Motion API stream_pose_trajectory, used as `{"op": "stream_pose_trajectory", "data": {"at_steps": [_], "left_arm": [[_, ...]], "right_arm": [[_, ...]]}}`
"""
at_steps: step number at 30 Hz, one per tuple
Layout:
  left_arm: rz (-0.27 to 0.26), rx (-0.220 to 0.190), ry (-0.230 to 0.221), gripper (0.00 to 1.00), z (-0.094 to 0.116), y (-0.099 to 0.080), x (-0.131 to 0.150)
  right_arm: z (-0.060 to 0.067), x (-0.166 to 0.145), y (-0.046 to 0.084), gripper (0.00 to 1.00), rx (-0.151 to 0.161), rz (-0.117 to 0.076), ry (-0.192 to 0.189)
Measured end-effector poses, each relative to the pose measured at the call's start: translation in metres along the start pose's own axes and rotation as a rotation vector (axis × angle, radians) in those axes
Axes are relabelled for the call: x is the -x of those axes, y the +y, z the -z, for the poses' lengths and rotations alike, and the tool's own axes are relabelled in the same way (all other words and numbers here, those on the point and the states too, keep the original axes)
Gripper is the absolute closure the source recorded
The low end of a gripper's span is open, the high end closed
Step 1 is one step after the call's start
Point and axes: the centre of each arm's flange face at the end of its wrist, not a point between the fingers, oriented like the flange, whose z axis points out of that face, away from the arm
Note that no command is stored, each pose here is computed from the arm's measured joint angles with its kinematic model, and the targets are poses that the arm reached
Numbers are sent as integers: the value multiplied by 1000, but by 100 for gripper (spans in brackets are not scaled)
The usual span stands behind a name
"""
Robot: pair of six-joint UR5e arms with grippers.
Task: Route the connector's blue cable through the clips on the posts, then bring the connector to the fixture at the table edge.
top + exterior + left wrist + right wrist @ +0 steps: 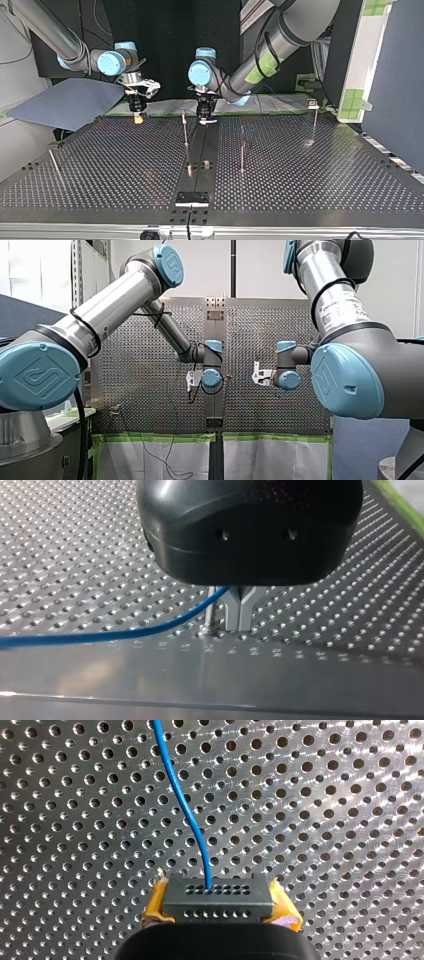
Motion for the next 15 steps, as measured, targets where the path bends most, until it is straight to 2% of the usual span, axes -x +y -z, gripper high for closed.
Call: {"op": "stream_pose_trajectory", "data": {"at_steps": [15], "left_arm": [[11, 13, -25, 100, -20, 7, 16]], "right_arm": [[-6, -6, 5, 100, 24, -11, 18]]}}
